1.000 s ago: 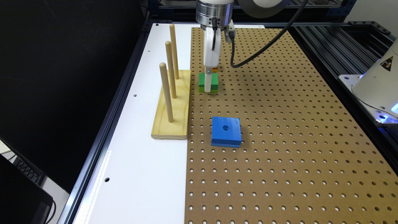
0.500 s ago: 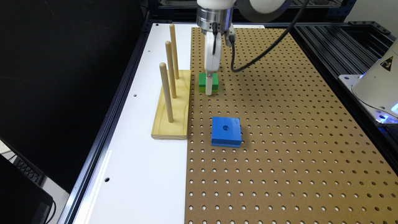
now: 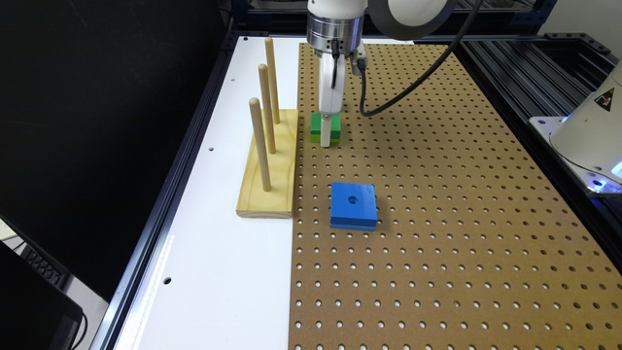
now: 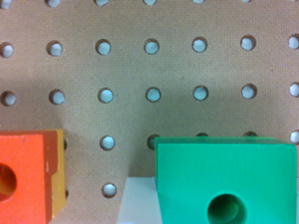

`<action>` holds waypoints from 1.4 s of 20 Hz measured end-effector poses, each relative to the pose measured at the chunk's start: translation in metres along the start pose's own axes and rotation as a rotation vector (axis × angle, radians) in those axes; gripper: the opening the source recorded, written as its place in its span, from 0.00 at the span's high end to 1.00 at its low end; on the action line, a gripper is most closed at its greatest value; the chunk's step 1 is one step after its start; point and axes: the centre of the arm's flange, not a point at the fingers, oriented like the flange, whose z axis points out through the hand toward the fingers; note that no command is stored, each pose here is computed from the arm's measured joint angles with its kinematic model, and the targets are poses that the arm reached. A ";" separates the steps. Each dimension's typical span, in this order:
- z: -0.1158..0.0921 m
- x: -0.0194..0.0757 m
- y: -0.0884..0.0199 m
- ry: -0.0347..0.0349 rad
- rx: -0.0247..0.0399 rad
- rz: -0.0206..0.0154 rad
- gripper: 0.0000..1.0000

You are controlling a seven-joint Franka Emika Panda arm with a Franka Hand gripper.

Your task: Pick up green block.

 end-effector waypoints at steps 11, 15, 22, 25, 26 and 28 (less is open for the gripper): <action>-0.006 0.0003 -0.001 0.0034 0.0019 -0.0032 1.00; -0.024 0.0014 -0.003 0.0040 0.0011 -0.0043 1.00; -0.041 0.0016 -0.004 0.0084 0.0035 -0.0055 1.00; -0.072 0.0011 -0.004 0.0077 -0.0001 -0.0067 1.00; -0.082 0.0003 -0.003 0.0062 -0.0022 -0.0072 1.00; -0.091 -0.0007 -0.003 0.0051 -0.0040 -0.0078 1.00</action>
